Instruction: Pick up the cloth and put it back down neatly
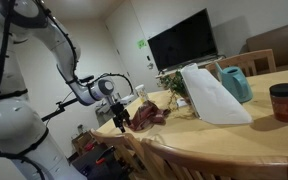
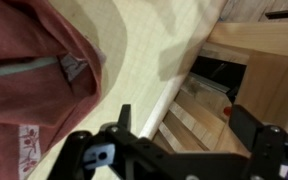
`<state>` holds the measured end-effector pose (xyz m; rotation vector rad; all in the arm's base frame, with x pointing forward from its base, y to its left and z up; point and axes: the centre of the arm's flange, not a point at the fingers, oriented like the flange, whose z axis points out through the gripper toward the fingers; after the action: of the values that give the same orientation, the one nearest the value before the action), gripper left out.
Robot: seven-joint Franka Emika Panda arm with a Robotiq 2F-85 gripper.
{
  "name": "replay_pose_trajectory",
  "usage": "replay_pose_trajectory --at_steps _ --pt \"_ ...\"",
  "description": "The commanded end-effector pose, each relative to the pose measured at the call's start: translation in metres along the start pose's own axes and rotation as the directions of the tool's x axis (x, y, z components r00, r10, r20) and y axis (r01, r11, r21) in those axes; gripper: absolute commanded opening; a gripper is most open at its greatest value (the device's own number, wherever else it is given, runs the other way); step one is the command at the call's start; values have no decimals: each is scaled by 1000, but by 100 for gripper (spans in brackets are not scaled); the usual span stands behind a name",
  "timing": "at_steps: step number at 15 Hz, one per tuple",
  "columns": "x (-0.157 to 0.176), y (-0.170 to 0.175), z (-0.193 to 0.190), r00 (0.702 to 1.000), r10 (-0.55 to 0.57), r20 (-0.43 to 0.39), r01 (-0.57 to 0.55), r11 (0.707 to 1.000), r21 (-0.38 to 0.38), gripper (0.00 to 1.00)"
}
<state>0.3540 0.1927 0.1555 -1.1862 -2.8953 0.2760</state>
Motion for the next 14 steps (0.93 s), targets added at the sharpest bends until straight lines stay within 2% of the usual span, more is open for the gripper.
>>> replay_pose_trajectory --at_steps 1,7,14 --pt "-9 17 14 999 -7 38 8 999 -37 100" --pt "-12 39 20 998 -20 67 24 999 -48 100" --pt "-16 50 29 997 -29 70 31 999 -25 100"
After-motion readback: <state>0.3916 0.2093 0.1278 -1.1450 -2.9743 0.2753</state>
